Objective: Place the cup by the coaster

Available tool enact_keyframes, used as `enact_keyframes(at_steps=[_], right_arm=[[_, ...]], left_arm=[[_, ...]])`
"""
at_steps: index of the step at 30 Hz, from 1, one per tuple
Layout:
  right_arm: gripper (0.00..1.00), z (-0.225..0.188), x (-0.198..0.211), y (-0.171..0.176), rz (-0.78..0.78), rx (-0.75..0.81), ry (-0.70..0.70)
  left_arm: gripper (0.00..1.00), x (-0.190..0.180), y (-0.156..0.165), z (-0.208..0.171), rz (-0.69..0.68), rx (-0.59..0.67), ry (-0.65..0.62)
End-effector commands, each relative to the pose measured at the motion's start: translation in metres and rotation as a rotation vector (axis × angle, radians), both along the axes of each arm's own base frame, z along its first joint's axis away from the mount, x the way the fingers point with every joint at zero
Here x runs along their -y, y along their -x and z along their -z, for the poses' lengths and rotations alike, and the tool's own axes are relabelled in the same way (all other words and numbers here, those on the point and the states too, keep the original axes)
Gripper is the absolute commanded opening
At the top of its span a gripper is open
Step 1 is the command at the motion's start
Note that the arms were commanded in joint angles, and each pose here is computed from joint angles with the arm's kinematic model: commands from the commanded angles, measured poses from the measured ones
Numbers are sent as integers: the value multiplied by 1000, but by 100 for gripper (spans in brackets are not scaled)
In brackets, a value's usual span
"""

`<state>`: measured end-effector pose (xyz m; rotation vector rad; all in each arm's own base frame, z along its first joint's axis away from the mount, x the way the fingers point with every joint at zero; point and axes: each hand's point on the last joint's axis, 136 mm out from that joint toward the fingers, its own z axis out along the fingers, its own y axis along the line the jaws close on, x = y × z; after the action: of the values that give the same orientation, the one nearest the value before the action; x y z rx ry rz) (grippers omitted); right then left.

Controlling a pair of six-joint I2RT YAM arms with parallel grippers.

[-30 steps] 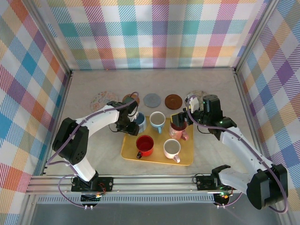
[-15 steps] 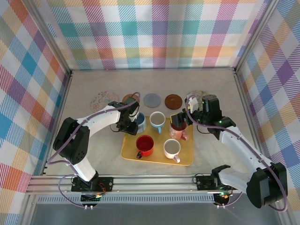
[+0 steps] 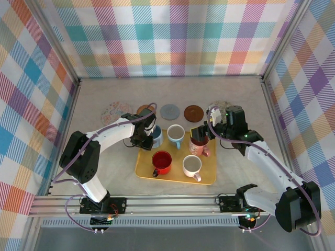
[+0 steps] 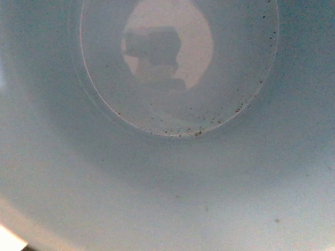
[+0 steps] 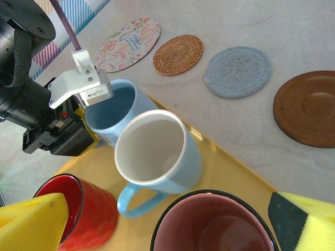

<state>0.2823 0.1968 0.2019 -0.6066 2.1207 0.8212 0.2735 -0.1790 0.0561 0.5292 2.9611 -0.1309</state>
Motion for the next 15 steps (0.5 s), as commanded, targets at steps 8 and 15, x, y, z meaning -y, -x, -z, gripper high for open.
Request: enact_keyframes(at_steps=[8,15], right_arm=[[99,-9,-3,2,-18,36,-11],[99,-11,-3,1,-16,40,-13]], left_arm=[[24,2,-4,-1,-2,22,-30],[11,3,-7,-7,-2,39,-25]])
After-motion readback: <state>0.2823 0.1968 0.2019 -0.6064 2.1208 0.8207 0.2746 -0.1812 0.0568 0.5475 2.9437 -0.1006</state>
